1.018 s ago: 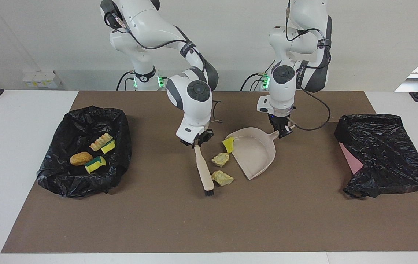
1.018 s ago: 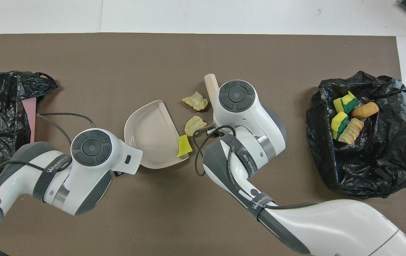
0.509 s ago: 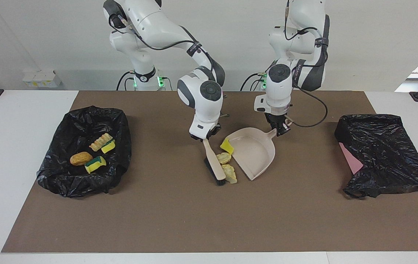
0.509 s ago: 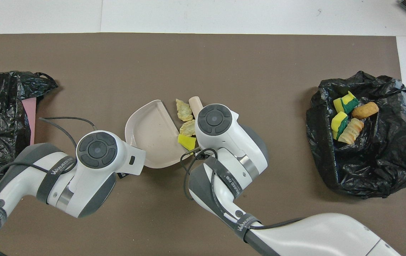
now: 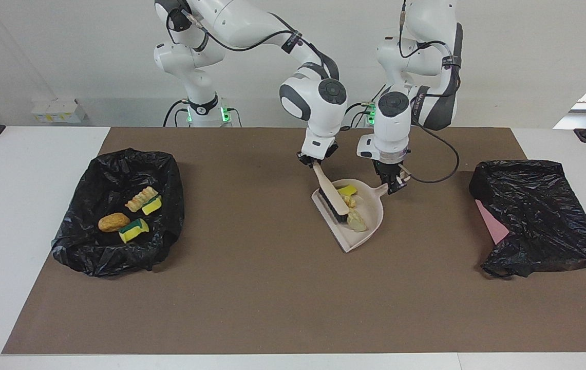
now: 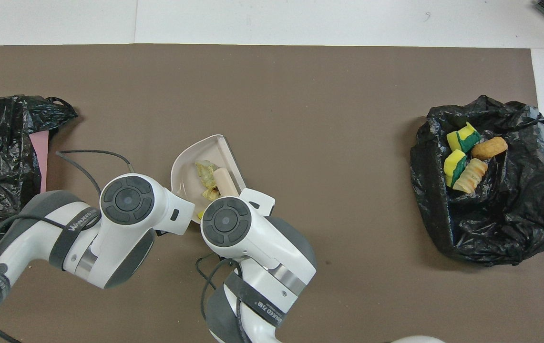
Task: Sweep and dump trash in bin
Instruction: 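Push the last pieces into the dustpan held by the left gripper, then carry the loaded dustpan over the black bag while the right gripper drops the brush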
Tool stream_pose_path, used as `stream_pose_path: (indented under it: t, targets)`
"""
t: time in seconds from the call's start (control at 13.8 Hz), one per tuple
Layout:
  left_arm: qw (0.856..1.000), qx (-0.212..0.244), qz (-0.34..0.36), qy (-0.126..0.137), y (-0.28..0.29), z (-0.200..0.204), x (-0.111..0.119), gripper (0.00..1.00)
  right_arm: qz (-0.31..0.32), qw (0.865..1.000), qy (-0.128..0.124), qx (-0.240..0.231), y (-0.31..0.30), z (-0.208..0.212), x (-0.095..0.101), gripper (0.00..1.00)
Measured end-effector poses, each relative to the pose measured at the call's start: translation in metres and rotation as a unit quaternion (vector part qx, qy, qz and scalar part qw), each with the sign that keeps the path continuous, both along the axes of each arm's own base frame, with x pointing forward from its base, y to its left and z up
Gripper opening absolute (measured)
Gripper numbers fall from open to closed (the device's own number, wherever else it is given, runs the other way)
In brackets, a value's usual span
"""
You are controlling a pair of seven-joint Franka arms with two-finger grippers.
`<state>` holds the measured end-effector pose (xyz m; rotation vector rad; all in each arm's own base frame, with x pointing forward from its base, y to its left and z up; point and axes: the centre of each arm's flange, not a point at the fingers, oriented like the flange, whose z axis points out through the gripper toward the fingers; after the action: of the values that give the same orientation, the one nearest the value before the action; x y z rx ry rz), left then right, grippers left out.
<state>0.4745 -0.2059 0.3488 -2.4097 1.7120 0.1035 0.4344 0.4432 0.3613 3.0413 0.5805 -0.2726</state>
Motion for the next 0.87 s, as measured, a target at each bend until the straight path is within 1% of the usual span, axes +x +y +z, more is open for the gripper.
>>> stream_pose_path:
  t: [0.15,0.29,0.44,0.65,0.8,0.87]
  targets:
    - [1.0,-0.015,-0.019,0.008,0.008,-0.002,0.006,0.31,-0.011,1.0,0.001,-0.004,-0.011,0.011,0.007,0.26]
    - [0.999,-0.028,-0.026,0.017,0.019,-0.003,0.015,0.31,-0.037,0.999,0.004,-0.009,-0.027,0.027,0.015,0.26]
    - [0.998,-0.043,-0.031,0.024,0.038,-0.002,0.028,0.31,-0.067,0.998,0.009,-0.019,-0.044,0.051,0.017,0.26]
    - [0.997,-0.061,-0.048,0.03,0.072,0.007,0.047,0.31,-0.109,0.993,0.005,-0.045,-0.053,0.074,0.001,0.26]
    - [0.996,-0.069,-0.056,0.028,0.09,0.029,0.063,0.31,-0.14,0.988,0.004,-0.062,-0.054,0.073,-0.016,0.26]
    - [0.995,-0.073,-0.059,0.023,0.098,0.043,0.072,0.31,-0.149,0.987,0.011,-0.065,-0.054,0.07,-0.026,0.26]
